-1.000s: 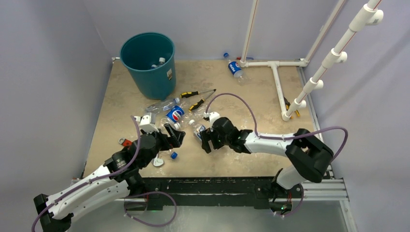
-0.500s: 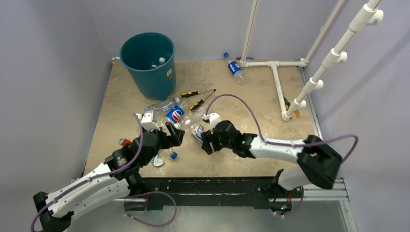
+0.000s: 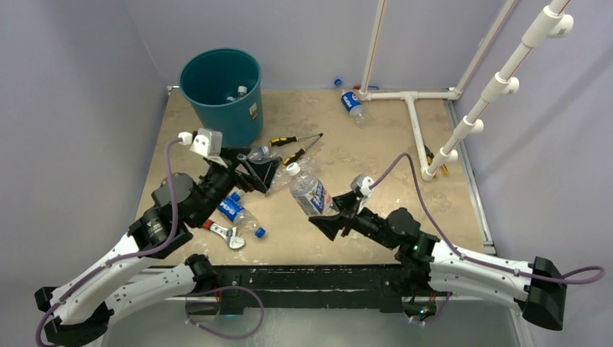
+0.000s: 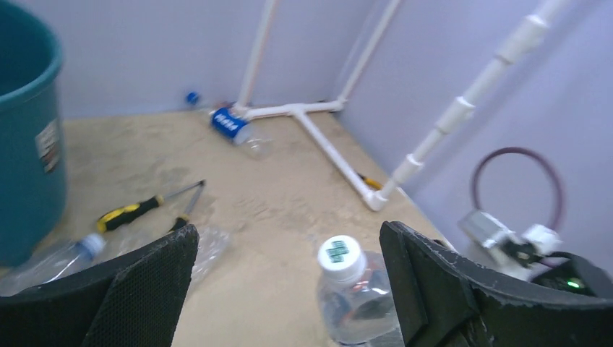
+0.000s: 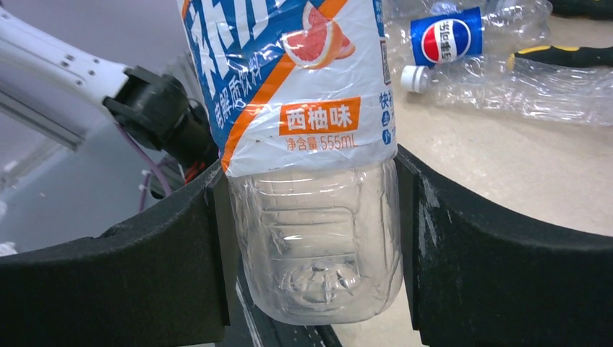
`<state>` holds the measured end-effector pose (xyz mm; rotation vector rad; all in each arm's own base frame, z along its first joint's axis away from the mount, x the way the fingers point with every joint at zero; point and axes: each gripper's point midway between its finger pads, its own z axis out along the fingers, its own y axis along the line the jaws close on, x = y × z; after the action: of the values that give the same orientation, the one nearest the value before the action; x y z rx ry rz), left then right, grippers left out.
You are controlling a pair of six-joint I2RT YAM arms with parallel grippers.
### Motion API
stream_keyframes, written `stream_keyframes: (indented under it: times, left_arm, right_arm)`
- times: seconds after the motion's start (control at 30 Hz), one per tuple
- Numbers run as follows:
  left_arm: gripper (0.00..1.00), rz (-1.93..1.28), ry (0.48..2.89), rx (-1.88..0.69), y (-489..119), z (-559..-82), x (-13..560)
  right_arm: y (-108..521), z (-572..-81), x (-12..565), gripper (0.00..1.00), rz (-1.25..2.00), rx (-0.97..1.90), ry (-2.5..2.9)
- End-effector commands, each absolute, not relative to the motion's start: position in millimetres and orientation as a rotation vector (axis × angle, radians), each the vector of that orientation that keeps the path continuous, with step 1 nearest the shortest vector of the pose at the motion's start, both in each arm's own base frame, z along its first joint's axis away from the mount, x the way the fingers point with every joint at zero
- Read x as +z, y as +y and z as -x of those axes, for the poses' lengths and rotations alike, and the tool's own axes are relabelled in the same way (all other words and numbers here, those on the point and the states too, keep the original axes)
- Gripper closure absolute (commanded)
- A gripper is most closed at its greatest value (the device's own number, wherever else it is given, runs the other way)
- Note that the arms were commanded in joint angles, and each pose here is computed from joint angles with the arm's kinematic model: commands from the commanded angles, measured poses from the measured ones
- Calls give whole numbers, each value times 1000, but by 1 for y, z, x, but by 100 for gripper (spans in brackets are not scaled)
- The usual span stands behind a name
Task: Put the plastic bottles in the bin
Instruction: Pick up the plastic bottle at the center of the board, then place the plastic bottle in the trash bin.
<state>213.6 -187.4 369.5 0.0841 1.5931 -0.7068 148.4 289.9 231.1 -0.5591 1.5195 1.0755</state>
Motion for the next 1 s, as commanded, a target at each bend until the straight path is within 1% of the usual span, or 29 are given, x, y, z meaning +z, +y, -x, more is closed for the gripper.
stream_keyframes:
  times: [0.0,0.13,0.23,0.37,0.73,0.97]
  left_arm:
    - [4,-349,1338,-925,-224,-182,429]
    - [4,-455,1243,-1065,-249,-164,436]
    - [4,-530,1259,-1132,-268,-158,431]
    - [8,-592,1315,-1179,-289,-159,421]
    - [19,-573,1264,-1259,-294,-153,434]
    - [19,-556,1266,-1297,-301,-155,439]
  right_arm:
    - [281,-139,278,59,398,1261,1275]
    - [274,-131,297,63,332,1365,1155]
    - [270,-126,308,66,293,1424,1094]
    - [266,-120,321,69,267,1482,1026]
    - [272,-121,320,80,276,1494,1015]
    - [278,-124,316,84,295,1466,1044]
